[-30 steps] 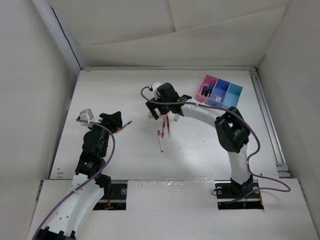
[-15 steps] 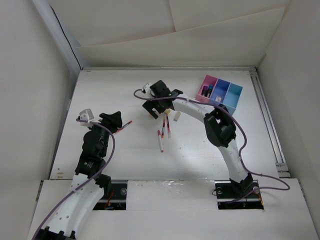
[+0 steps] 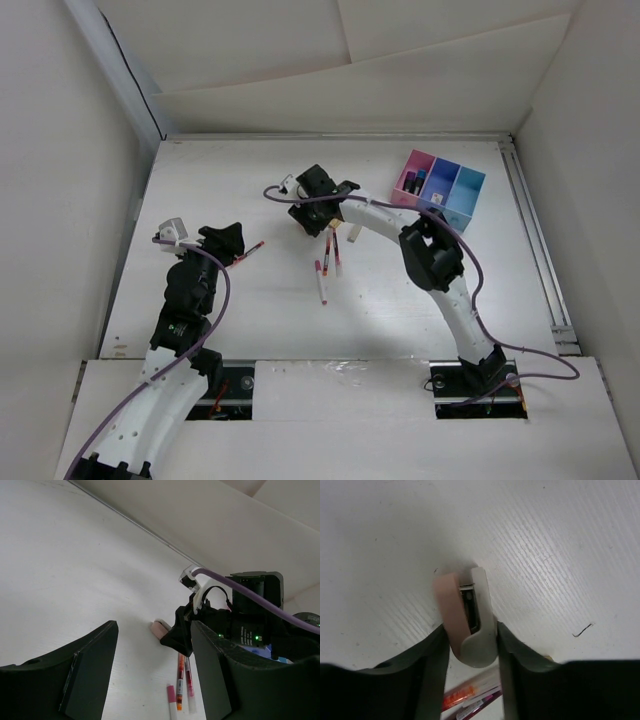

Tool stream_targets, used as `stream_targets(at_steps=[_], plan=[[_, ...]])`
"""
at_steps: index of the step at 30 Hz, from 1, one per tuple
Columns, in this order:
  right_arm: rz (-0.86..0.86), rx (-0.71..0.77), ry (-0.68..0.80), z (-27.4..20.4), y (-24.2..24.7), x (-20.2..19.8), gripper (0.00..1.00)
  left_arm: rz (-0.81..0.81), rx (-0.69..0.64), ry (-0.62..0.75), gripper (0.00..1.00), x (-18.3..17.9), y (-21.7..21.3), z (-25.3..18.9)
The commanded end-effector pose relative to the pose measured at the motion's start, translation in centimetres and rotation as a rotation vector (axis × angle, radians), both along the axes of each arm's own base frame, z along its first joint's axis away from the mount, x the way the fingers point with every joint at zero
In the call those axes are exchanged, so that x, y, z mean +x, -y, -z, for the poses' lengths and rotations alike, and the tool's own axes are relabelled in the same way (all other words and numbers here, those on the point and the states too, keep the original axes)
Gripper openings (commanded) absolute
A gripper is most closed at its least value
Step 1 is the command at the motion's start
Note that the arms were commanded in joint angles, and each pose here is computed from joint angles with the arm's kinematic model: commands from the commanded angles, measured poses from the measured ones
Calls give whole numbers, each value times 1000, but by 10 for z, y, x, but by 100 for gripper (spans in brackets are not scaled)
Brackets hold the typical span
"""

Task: Sort the stationery into containers
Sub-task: Pick up the stapler from the center of the board, then place the stapler in the storage box.

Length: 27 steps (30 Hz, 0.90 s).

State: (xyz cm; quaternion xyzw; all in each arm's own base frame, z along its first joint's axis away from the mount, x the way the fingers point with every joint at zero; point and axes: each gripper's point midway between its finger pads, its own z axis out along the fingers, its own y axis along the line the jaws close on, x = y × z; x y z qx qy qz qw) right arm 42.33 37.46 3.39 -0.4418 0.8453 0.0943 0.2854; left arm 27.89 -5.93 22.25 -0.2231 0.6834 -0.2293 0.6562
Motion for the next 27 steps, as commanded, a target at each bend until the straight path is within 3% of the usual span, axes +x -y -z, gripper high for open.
stream_targets(at_steps=[1, 6, 12, 16, 20, 24, 27], plan=[[-15, 44, 2, -2, -11, -3, 36, -4, -24, 73, 57, 1, 0, -24], [20, 196, 50, -40, -21, 2, 22, -4, -21, 64, 57, 0, 0, -21], [208, 437, 123, -116, 14, 27, 18, -4, -21, 64, 57, 0, 0, -21], [490, 511, 196, -149, 89, 55, 18, 19, -24, 73, 57, 0, 4, -24], [914, 493, 322, -164, 215, 80, 17, 51, -14, 70, 57, 2, 10, -25], [1207, 467, 404, -161, 304, 75, 17, 102, 0, 52, 57, 6, 20, -21], [1308, 458, 421, -154, 342, 71, 19, 114, 0, 52, 57, 7, 23, -20]])
